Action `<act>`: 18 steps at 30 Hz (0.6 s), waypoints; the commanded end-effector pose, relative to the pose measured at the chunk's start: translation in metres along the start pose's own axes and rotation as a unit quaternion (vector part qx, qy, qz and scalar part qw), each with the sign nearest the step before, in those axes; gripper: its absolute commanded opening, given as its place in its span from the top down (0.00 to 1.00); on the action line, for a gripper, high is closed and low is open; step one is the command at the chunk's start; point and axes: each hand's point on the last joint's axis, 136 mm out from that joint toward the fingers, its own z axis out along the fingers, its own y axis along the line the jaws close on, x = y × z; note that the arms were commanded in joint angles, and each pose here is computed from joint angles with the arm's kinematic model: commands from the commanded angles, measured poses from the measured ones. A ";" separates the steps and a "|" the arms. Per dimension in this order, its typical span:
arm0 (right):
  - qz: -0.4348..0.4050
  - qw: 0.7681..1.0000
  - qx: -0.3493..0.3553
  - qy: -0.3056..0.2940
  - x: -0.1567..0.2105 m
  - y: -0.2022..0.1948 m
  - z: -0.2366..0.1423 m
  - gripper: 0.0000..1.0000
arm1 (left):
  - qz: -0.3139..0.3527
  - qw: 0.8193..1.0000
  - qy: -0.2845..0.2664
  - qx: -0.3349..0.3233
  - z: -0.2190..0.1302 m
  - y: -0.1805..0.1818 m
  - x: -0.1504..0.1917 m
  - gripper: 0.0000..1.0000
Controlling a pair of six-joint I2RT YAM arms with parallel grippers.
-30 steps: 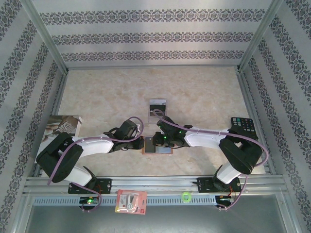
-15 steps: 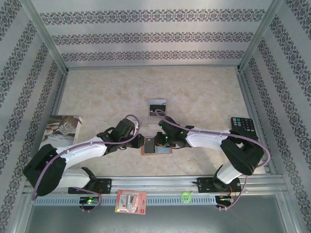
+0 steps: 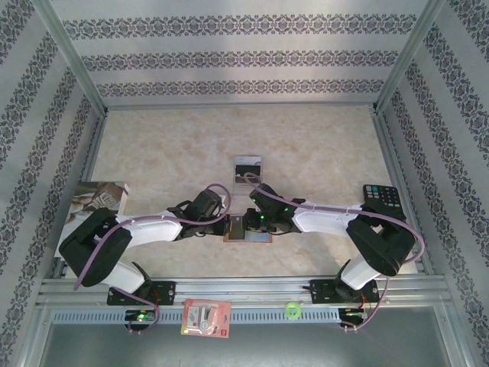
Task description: Take the credit cards out of the card holder
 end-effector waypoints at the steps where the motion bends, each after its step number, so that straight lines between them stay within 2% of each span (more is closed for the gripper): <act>1: 0.000 1.000 -0.001 -0.004 0.000 -0.002 -0.002 0.82 | -0.012 0.999 0.030 -0.034 0.006 0.022 0.024 0.98; 13: 0.012 0.999 -0.034 0.009 -0.001 0.008 0.006 0.82 | -0.014 0.999 0.032 -0.023 0.001 0.019 0.026 0.99; 18: 0.025 0.999 -0.027 0.019 0.002 0.002 0.012 0.83 | -0.015 0.999 0.034 -0.021 0.002 0.018 0.027 1.00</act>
